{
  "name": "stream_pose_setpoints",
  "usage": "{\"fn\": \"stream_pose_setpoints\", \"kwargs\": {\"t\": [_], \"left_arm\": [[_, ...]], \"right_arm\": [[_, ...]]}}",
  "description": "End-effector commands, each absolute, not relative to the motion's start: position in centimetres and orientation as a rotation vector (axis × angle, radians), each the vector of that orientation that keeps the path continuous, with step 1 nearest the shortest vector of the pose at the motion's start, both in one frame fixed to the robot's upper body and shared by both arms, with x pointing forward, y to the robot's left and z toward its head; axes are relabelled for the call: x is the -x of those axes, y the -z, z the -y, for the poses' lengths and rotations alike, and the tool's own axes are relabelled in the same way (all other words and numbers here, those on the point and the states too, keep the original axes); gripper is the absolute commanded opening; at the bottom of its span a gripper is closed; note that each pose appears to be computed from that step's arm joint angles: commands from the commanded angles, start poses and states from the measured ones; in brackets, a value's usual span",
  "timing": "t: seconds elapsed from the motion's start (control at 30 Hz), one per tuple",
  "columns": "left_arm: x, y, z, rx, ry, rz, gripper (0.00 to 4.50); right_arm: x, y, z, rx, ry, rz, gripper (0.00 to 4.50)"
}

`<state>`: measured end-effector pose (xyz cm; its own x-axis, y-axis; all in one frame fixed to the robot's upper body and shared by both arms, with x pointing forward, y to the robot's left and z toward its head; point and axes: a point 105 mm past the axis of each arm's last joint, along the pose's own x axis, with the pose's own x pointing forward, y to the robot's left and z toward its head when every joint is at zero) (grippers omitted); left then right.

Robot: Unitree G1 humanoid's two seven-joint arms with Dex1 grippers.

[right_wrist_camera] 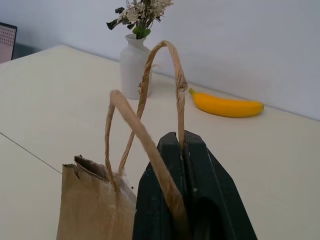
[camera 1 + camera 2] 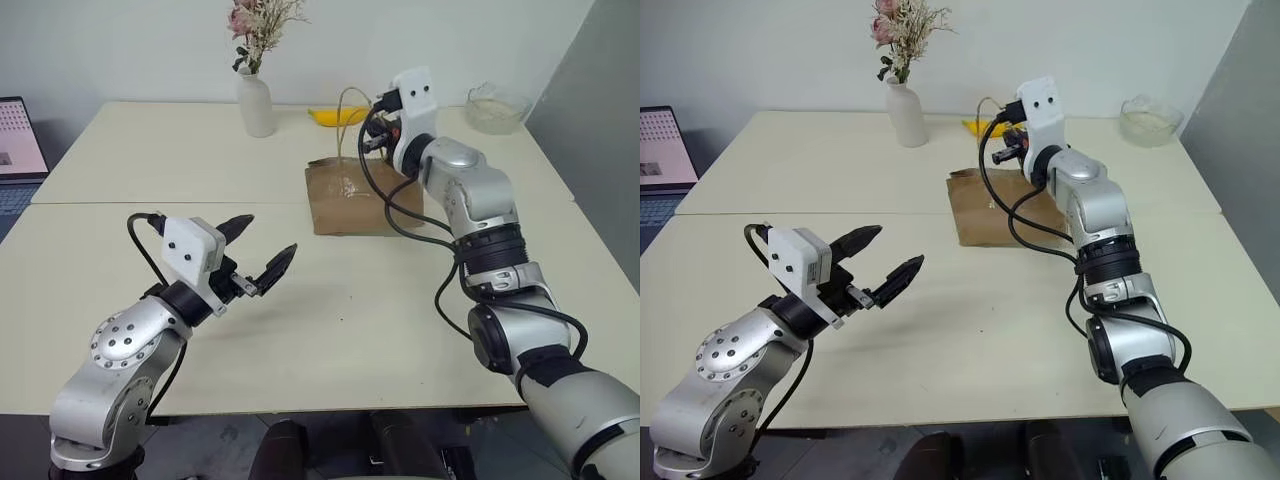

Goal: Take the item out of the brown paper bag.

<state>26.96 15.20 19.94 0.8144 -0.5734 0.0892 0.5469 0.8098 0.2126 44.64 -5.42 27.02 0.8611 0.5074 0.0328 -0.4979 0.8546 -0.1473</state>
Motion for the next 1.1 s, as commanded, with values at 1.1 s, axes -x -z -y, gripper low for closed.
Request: {"fn": "stream_pose_setpoints", "kwargs": {"t": [1.1], "left_arm": [[-26.3,-20.8,-16.1,-0.221,0.571,0.192,4.31]], "right_arm": [[-44.3,-30.7,-3.6,-0.112,-0.635,0.109,0.01]]}}
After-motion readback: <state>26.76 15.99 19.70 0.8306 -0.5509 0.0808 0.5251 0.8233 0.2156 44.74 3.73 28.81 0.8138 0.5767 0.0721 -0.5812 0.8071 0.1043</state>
